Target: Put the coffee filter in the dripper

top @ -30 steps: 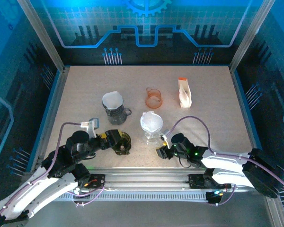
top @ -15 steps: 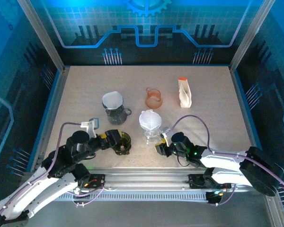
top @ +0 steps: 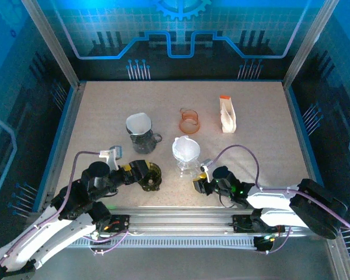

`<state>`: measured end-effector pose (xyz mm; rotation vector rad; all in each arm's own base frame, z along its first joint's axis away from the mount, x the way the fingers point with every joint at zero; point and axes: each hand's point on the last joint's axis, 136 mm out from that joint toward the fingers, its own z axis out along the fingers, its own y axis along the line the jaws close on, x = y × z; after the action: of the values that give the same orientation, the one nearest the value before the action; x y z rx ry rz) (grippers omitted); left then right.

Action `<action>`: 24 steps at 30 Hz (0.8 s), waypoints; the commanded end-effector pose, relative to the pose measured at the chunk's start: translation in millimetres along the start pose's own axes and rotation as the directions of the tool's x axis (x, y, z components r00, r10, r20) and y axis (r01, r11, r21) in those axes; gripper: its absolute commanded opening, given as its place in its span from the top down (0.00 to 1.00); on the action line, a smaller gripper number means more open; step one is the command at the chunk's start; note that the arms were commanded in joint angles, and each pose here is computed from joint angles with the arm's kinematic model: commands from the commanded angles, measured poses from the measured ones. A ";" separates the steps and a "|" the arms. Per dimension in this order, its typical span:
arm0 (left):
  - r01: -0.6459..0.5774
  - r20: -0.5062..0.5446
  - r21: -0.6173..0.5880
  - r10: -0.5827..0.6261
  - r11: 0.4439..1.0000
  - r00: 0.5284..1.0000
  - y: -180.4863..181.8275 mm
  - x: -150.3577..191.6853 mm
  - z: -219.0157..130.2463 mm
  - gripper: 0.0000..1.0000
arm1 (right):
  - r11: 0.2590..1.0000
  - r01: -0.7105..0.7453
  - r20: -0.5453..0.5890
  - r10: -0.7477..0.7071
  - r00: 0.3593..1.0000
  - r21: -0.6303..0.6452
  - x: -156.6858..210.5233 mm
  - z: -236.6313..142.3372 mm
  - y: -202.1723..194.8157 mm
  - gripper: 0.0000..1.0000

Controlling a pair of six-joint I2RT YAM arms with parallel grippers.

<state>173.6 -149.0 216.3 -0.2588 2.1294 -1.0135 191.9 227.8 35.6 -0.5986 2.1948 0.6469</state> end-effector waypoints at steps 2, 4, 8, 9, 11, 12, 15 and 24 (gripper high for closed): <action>0.001 0.007 -0.016 -0.001 1.000 1.000 5.7 0.4 0.3 0.01 | 1.000 -0.029 0.067 0.029 0.997 0.003 -7.3 -0.7 -0.9 0.55; 0.000 0.006 -0.017 0.000 1.000 1.000 5.9 0.6 0.1 0.01 | 1.000 -0.028 0.082 0.028 0.996 0.002 -8.5 -1.8 -1.1 0.54; -0.003 0.008 -0.018 0.003 1.000 1.000 6.1 0.4 0.2 0.01 | 1.000 -0.022 0.100 0.022 0.995 0.000 -10.8 -0.4 -2.5 0.55; -0.004 0.008 -0.017 0.004 1.000 1.000 5.9 0.3 0.2 0.01 | 1.000 -0.025 0.103 0.026 0.994 -0.007 -10.9 0.6 -1.9 0.56; -0.006 0.011 -0.016 0.006 1.000 1.000 5.4 -0.6 -0.1 0.01 | 0.999 -0.029 0.108 0.030 0.994 -0.015 -10.9 3.6 -1.5 0.57; -0.008 0.010 -0.016 0.008 1.000 1.000 5.2 -0.5 -0.3 0.01 | 0.999 -0.028 0.110 0.031 0.993 -0.023 -11.3 5.4 -0.4 0.57; -0.013 0.012 -0.020 0.013 1.000 1.000 5.2 -1.3 -1.2 0.01 | 0.999 -0.031 0.120 0.034 0.992 -0.027 -12.6 9.9 -0.4 0.60; -0.013 0.015 -0.021 0.013 1.000 1.000 4.7 -2.5 -2.5 0.01 | 0.997 -0.064 0.164 0.068 0.984 -0.030 -24.6 16.7 -5.8 0.62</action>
<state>173.2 -148.5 214.9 -0.2577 2.1352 -1.0073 207.0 233.9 28.3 -0.5237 2.1281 0.6940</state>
